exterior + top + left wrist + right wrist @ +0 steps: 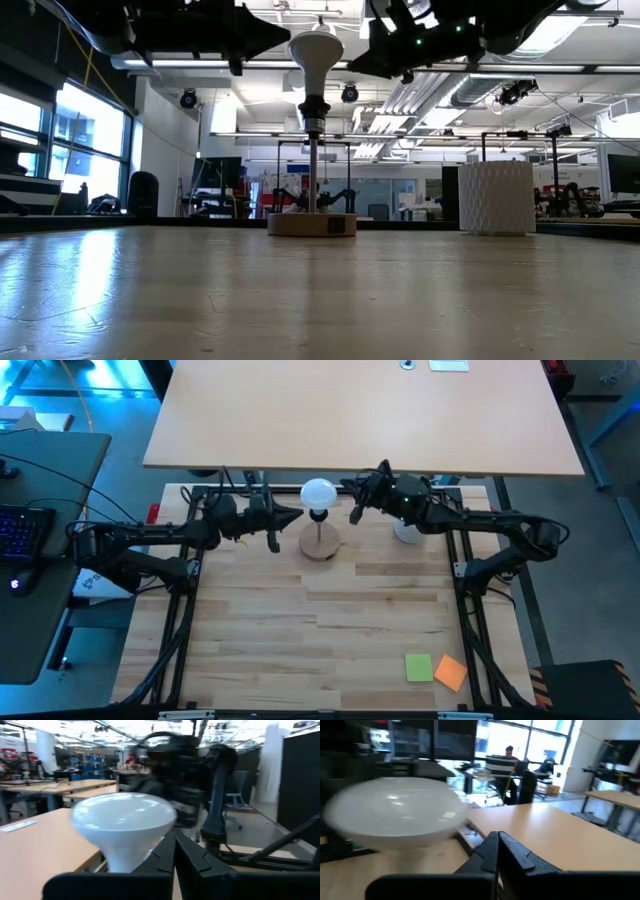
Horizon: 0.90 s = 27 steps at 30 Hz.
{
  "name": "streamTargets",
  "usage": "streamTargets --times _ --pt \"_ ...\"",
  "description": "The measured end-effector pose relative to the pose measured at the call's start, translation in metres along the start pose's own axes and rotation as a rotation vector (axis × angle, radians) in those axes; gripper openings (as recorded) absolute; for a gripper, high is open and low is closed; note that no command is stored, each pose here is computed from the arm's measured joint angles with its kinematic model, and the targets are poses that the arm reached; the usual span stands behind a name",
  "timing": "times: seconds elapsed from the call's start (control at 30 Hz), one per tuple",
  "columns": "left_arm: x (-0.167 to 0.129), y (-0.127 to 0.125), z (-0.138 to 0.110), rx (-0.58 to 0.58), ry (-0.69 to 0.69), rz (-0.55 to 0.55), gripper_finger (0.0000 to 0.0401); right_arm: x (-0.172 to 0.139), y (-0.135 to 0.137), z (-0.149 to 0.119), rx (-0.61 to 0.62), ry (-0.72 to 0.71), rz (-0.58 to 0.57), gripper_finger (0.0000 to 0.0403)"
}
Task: Screw lightbulb
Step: Remove the white lightbulb from the desk lamp
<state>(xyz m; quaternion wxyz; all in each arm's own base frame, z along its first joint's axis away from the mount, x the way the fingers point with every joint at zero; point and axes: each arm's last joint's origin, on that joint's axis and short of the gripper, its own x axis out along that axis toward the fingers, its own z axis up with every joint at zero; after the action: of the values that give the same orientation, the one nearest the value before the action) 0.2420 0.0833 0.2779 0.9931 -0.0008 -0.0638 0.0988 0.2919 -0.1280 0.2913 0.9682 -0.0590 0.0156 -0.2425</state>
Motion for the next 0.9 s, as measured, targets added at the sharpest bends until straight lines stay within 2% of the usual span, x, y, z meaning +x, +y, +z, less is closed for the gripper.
streamTargets --times 0.13,0.2,0.33,0.43,0.53,0.67,0.9 --pt "0.000 -0.003 -0.001 -0.012 0.015 0.008 0.0000 -0.004 -0.010 0.002 0.004 0.028 -0.048 0.0000" --pt "-0.002 -0.001 -0.003 -0.011 0.047 0.058 0.0000 -0.009 -0.012 0.006 -0.005 0.036 -0.046 0.0000" --pt "-0.009 0.012 -0.003 0.015 0.103 0.217 0.0000 -0.020 -0.003 0.013 -0.036 0.048 0.108 0.0000" --pt "-0.011 0.026 0.000 0.023 0.075 0.273 0.0000 -0.025 0.007 0.018 -0.033 0.032 0.212 0.0000" --pt "-0.009 0.038 0.002 0.026 -0.001 0.230 0.0000 -0.026 0.019 0.021 -0.034 -0.002 0.255 0.0000" --pt "-0.001 0.042 0.001 0.001 -0.093 0.085 0.0000 -0.020 0.025 0.020 0.006 -0.035 0.267 0.0000" --pt "0.006 0.026 -0.004 -0.047 -0.089 -0.035 0.0000 -0.005 0.013 0.005 0.012 0.001 0.098 0.0000"
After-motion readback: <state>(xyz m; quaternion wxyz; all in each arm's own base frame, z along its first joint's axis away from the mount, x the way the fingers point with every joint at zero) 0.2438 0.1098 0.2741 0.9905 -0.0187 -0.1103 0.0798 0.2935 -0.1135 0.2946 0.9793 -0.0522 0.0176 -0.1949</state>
